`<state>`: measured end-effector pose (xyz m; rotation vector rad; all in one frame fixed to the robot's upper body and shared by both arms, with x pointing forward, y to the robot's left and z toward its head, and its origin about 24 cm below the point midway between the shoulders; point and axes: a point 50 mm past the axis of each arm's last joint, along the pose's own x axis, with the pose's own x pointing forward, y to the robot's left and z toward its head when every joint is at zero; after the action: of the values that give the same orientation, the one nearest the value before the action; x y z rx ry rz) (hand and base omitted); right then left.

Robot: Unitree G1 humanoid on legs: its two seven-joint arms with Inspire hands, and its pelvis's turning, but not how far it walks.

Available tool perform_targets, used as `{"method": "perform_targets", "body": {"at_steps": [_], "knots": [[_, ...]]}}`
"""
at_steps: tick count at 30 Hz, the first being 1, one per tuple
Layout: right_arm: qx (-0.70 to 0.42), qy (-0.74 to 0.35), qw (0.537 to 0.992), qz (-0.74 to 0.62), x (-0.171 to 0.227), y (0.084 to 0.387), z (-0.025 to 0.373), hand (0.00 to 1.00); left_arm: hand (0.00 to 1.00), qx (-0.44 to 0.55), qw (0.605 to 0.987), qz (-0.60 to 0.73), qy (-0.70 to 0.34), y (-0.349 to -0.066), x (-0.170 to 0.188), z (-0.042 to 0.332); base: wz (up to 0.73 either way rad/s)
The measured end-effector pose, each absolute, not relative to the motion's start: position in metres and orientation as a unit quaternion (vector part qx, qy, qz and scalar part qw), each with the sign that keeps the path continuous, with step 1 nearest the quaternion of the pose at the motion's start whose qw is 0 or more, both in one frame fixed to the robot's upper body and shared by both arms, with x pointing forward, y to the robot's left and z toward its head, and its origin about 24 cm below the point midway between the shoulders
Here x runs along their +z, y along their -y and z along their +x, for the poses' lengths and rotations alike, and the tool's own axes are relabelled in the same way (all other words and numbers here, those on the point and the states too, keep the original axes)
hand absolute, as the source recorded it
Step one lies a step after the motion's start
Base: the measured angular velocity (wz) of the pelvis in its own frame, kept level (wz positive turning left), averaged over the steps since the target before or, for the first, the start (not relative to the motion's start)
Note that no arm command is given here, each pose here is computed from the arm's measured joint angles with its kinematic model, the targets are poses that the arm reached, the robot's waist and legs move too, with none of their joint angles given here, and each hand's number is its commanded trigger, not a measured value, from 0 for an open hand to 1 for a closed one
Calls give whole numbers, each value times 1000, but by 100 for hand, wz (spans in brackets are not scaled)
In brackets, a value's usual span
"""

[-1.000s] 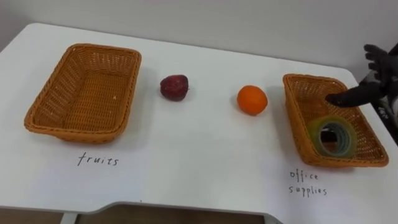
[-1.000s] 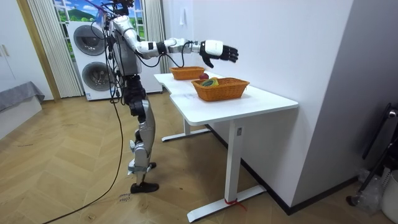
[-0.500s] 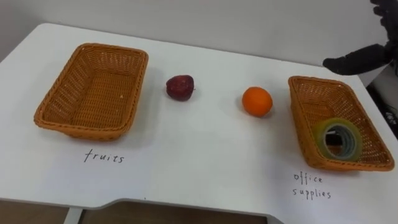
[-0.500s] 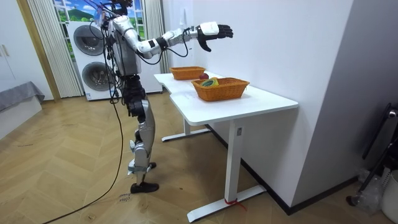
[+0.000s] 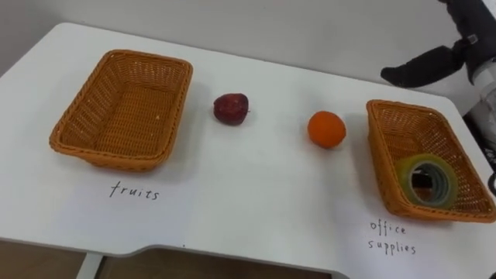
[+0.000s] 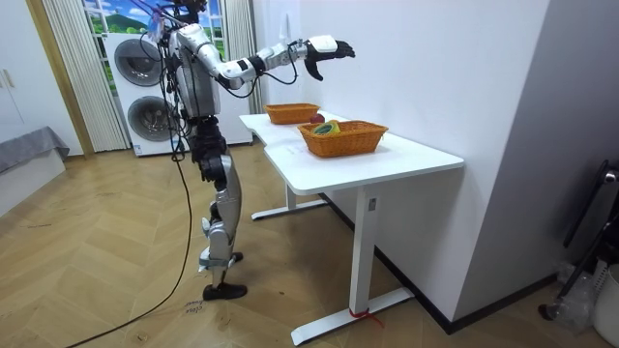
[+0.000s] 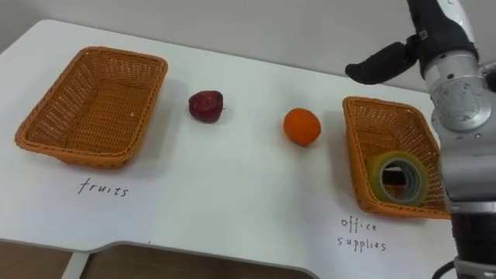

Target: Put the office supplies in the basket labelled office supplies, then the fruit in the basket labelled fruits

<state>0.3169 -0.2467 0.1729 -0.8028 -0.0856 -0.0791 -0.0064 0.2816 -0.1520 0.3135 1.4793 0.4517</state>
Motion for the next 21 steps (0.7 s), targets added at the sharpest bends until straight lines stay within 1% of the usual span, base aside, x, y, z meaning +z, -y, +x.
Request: {"method": "perform_targets", "body": {"at_steps": [7,13,21], "knots": [[-12,35,914,-404,169,235,325,0,0,192,706,152,-664,-285,-151,-4,9],[5,-26,911,-411,146,240,333,0,0,177,709,145,-666,-282,-152,0,4],[47,-56,906,-418,137,234,333,0,0,166,700,146,-680,-280,-153,-4,3]]}}
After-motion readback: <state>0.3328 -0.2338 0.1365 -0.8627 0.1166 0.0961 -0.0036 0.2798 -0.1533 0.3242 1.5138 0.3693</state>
